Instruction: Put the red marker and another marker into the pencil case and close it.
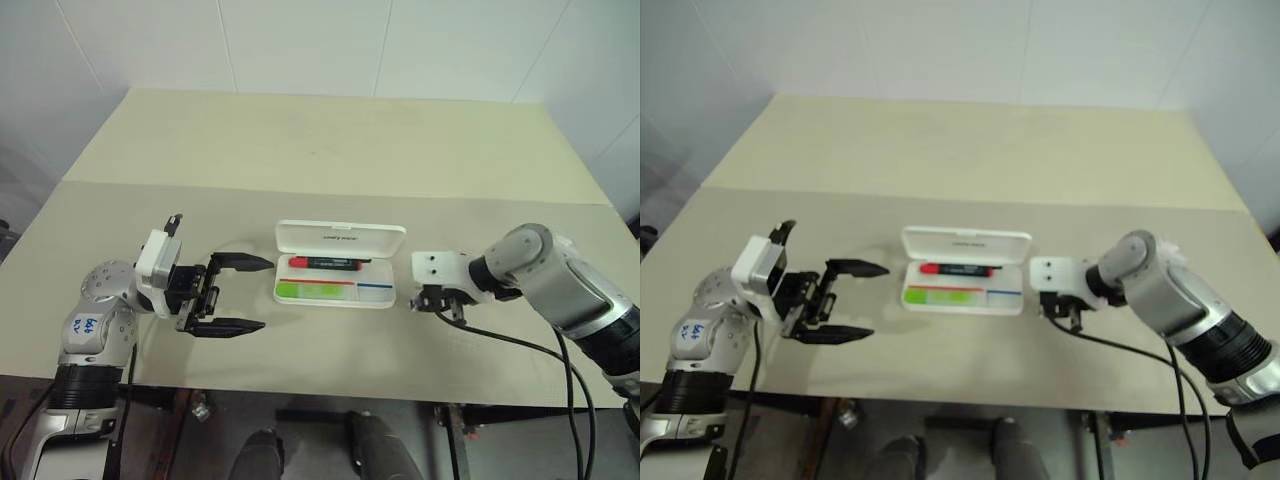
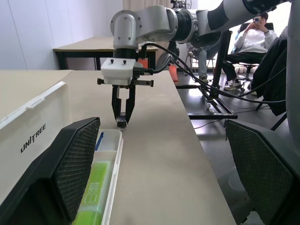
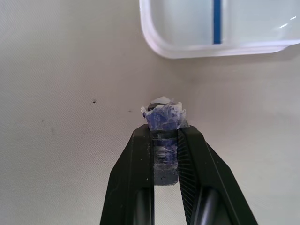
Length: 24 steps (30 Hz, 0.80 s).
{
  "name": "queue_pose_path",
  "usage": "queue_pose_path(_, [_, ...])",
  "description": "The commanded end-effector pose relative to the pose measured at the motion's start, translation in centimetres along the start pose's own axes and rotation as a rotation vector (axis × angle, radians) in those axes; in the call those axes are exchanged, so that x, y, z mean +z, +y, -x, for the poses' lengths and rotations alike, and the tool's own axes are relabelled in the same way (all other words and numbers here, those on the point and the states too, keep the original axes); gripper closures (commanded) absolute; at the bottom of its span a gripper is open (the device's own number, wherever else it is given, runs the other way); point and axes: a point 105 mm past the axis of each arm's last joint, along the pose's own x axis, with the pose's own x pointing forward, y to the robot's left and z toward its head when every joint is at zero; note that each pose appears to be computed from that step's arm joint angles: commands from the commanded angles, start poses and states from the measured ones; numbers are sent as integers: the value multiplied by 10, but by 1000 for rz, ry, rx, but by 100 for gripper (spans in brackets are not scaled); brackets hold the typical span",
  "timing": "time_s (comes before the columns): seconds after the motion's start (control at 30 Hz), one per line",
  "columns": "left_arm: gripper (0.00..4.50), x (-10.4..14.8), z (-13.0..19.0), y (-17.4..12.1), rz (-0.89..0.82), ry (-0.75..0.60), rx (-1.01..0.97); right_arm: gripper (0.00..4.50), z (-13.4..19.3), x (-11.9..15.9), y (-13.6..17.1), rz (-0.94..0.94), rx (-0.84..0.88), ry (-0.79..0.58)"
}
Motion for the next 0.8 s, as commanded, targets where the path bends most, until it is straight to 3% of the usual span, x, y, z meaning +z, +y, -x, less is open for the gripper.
queue_pose_path(0.03, [0, 6, -1, -2, -25, -19, -48, 415, 30, 24, -13, 71, -113, -32])
queue_pose_path(0.23, [0, 6, -3, 0, -28, -23, -55, 415, 37, 60, -13, 130, -146, -103])
queue_pose_path(0.37, [0, 6, -4, 0, -28, -27, -55, 415, 23, 86, -6, 124, -124, -172])
queue_pose_path(0.57, [0, 7, 1, -3, -37, -17, -40, 415, 8, 92, -5, 121, -102, -176])
queue_pose_path(0.8, [0, 8, 5, -4, -43, -6, -18, 415, 2, 78, -5, 118, -75, -125])
